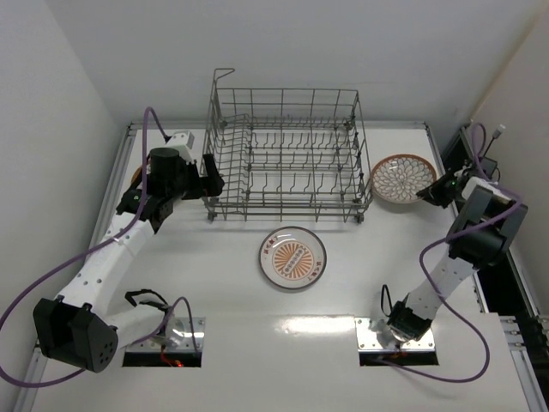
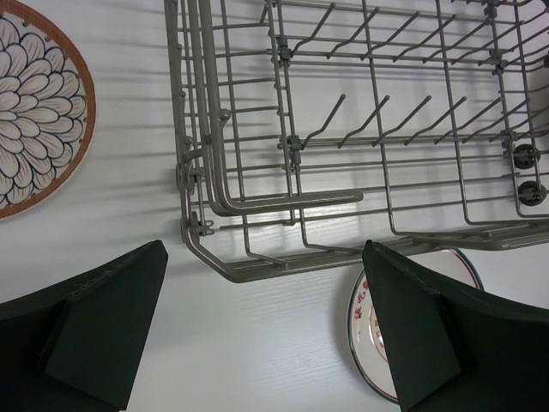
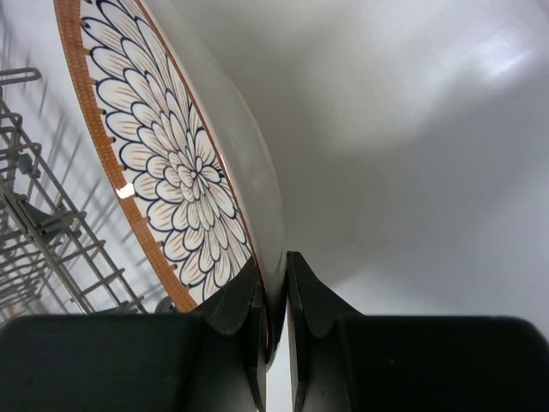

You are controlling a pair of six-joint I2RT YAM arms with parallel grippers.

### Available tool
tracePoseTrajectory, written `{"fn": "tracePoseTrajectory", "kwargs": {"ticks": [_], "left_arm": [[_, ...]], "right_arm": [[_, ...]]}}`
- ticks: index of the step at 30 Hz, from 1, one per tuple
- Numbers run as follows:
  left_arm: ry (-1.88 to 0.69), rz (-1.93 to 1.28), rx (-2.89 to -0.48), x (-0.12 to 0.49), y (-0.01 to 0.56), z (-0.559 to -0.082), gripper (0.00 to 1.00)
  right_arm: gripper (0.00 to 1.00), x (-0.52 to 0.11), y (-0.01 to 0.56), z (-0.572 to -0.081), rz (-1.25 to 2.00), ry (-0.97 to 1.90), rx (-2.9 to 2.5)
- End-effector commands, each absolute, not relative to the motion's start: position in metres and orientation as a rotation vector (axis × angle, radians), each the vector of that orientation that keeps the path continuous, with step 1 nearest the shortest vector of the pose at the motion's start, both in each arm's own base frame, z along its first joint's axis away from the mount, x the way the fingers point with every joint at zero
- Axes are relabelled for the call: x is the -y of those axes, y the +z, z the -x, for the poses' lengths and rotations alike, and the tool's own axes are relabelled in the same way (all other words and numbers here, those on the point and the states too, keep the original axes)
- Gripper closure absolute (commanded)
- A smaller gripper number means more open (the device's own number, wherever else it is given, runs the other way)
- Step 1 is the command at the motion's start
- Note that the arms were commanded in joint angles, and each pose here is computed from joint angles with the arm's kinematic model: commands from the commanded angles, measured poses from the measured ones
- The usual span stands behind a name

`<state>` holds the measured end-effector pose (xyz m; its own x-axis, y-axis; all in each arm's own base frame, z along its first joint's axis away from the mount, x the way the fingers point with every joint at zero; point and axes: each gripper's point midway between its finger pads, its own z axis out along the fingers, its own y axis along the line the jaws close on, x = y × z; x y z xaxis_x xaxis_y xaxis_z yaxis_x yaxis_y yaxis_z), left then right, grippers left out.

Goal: Load the plates into the dish rack

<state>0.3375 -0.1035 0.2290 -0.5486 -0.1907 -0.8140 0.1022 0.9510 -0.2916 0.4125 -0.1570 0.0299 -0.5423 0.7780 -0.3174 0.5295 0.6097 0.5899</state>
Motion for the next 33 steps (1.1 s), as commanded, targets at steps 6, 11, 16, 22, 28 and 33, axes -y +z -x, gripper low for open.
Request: {"fn": "tracePoseTrajectory", "kwargs": {"ticks": [6,11,16,22,28,33], "left_arm": [[-0.426,0.042,-2.077,0.112,0.252,-0.336,0.00],[-0.415,0.028,-2.090,0.112,0.256,-0.332,0.00],[-0.413,0.004,-2.079,0.116,0.264,-0.328,0.00],[-0.370,0.007,-2.090,0.110,0.263,-0.322,0.00],[-0.364,0.004,-2.090,0.110,0.260,-0.316,0.00],[-0.360,0.004,-2.108,0.109,0.254,-0.314,0.00]], "right_arm": [[1.00,0.159,0.139,-0.405,-0.900,0.444,-2.014],[1.00,0.138,0.181,-0.390,-0.843,0.495,-1.881],[1.00,0.126,0.224,-0.374,-0.803,0.466,-1.805],[1.00,0.115,0.279,-0.367,-0.760,0.413,-1.755],[1.00,0.091,0.321,-0.375,-0.643,0.435,-1.738],[1.00,0.077,0.364,-0.379,-0.543,0.290,-1.735]]}}
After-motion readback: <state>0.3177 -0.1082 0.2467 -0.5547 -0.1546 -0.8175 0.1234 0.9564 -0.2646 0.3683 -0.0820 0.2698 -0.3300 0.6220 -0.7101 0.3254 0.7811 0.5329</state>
